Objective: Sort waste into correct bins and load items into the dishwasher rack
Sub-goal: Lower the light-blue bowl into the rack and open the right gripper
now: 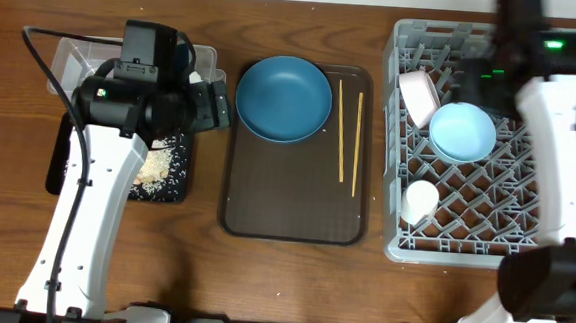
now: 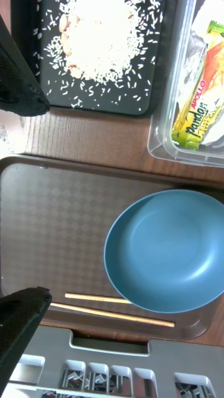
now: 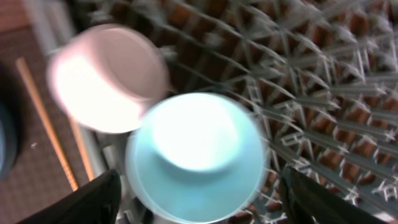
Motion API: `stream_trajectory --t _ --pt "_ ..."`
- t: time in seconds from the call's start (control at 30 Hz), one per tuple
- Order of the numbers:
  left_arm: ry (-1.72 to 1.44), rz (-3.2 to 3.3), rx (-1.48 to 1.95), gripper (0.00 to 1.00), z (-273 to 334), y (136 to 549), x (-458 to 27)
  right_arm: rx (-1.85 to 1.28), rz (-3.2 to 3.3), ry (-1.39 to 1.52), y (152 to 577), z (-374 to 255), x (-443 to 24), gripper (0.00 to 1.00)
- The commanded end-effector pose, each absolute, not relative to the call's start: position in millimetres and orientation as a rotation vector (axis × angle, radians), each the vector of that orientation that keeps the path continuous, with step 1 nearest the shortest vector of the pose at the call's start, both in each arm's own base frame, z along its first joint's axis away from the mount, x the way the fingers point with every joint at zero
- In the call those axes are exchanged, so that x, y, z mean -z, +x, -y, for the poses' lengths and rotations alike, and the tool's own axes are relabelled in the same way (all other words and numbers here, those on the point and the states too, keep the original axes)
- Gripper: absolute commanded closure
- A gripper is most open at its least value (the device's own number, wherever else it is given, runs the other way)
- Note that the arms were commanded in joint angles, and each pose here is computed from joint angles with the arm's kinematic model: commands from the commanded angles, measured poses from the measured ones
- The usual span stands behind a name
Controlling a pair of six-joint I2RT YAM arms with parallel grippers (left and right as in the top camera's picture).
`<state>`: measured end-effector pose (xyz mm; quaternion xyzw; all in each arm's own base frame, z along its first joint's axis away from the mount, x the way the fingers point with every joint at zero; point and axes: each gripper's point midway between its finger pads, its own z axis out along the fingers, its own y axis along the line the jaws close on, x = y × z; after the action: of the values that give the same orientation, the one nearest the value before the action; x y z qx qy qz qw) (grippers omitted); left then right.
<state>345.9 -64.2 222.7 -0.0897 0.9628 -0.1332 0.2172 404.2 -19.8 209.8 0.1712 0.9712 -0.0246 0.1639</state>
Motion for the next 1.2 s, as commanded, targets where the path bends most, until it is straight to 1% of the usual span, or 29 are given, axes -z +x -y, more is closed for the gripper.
stream_trajectory --t 0.0,0.1,0.23,0.4,0.47,0.5,0.57,0.6,0.77,0.9,1.03,1.17 --pt "-0.246 -2.666 0.348 0.10 60.7 348.0 -222.4 -0.079 -2.809 0.638 392.9 28.3 -194.5 0.28" --pt "-0.246 -2.666 0.348 0.10 60.7 348.0 -222.4 -0.045 -2.838 0.722 382.7 48.9 -173.5 0.33" --pt "-0.246 -2.666 0.348 0.10 60.7 348.0 -222.4 -0.033 -2.881 0.770 371.6 56.9 -144.4 0.40" --pt "-0.246 -2.666 0.347 0.10 60.7 348.0 -222.4 -0.029 -2.892 0.756 370.3 56.9 -122.0 0.61" --pt "-0.246 -2.666 0.348 0.10 60.7 348.0 -222.4 -0.029 -2.889 0.733 372.4 57.2 -119.1 0.75" --pt "-0.246 -2.666 0.348 0.10 60.7 348.0 -222.4 -0.029 -2.885 0.729 373.6 57.3 -118.2 0.80" --pt "-0.246 -2.666 0.348 0.10 60.7 348.0 -222.4 -0.027 -2.878 0.713 376.0 58.0 -117.8 0.96" --pt "-0.246 -2.666 0.348 0.10 60.7 348.0 -222.4 -0.018 -2.875 0.713 376.4 59.1 -117.8 0.99" --pt "-0.246 -2.666 0.348 0.10 60.7 348.0 -222.4 0.038 -2.861 0.715 376.2 65.8 -120.2 0.99" --pt "-0.246 -2.666 0.348 0.10 60.7 348.0 -222.4 0.031 -2.811 0.704 378.9 66.2 -138.3 0.99" --pt "-0.246 -2.666 0.348 0.10 60.7 348.0 -222.4 0.056 -2.667 0.708 387.2 73.6 -182.5 0.99" --pt "-0.246 -2.666 0.347 0.10 60.7 348.0 -222.4 0.254 -2.466 0.791 389.5 101.9 -235.2 0.99"
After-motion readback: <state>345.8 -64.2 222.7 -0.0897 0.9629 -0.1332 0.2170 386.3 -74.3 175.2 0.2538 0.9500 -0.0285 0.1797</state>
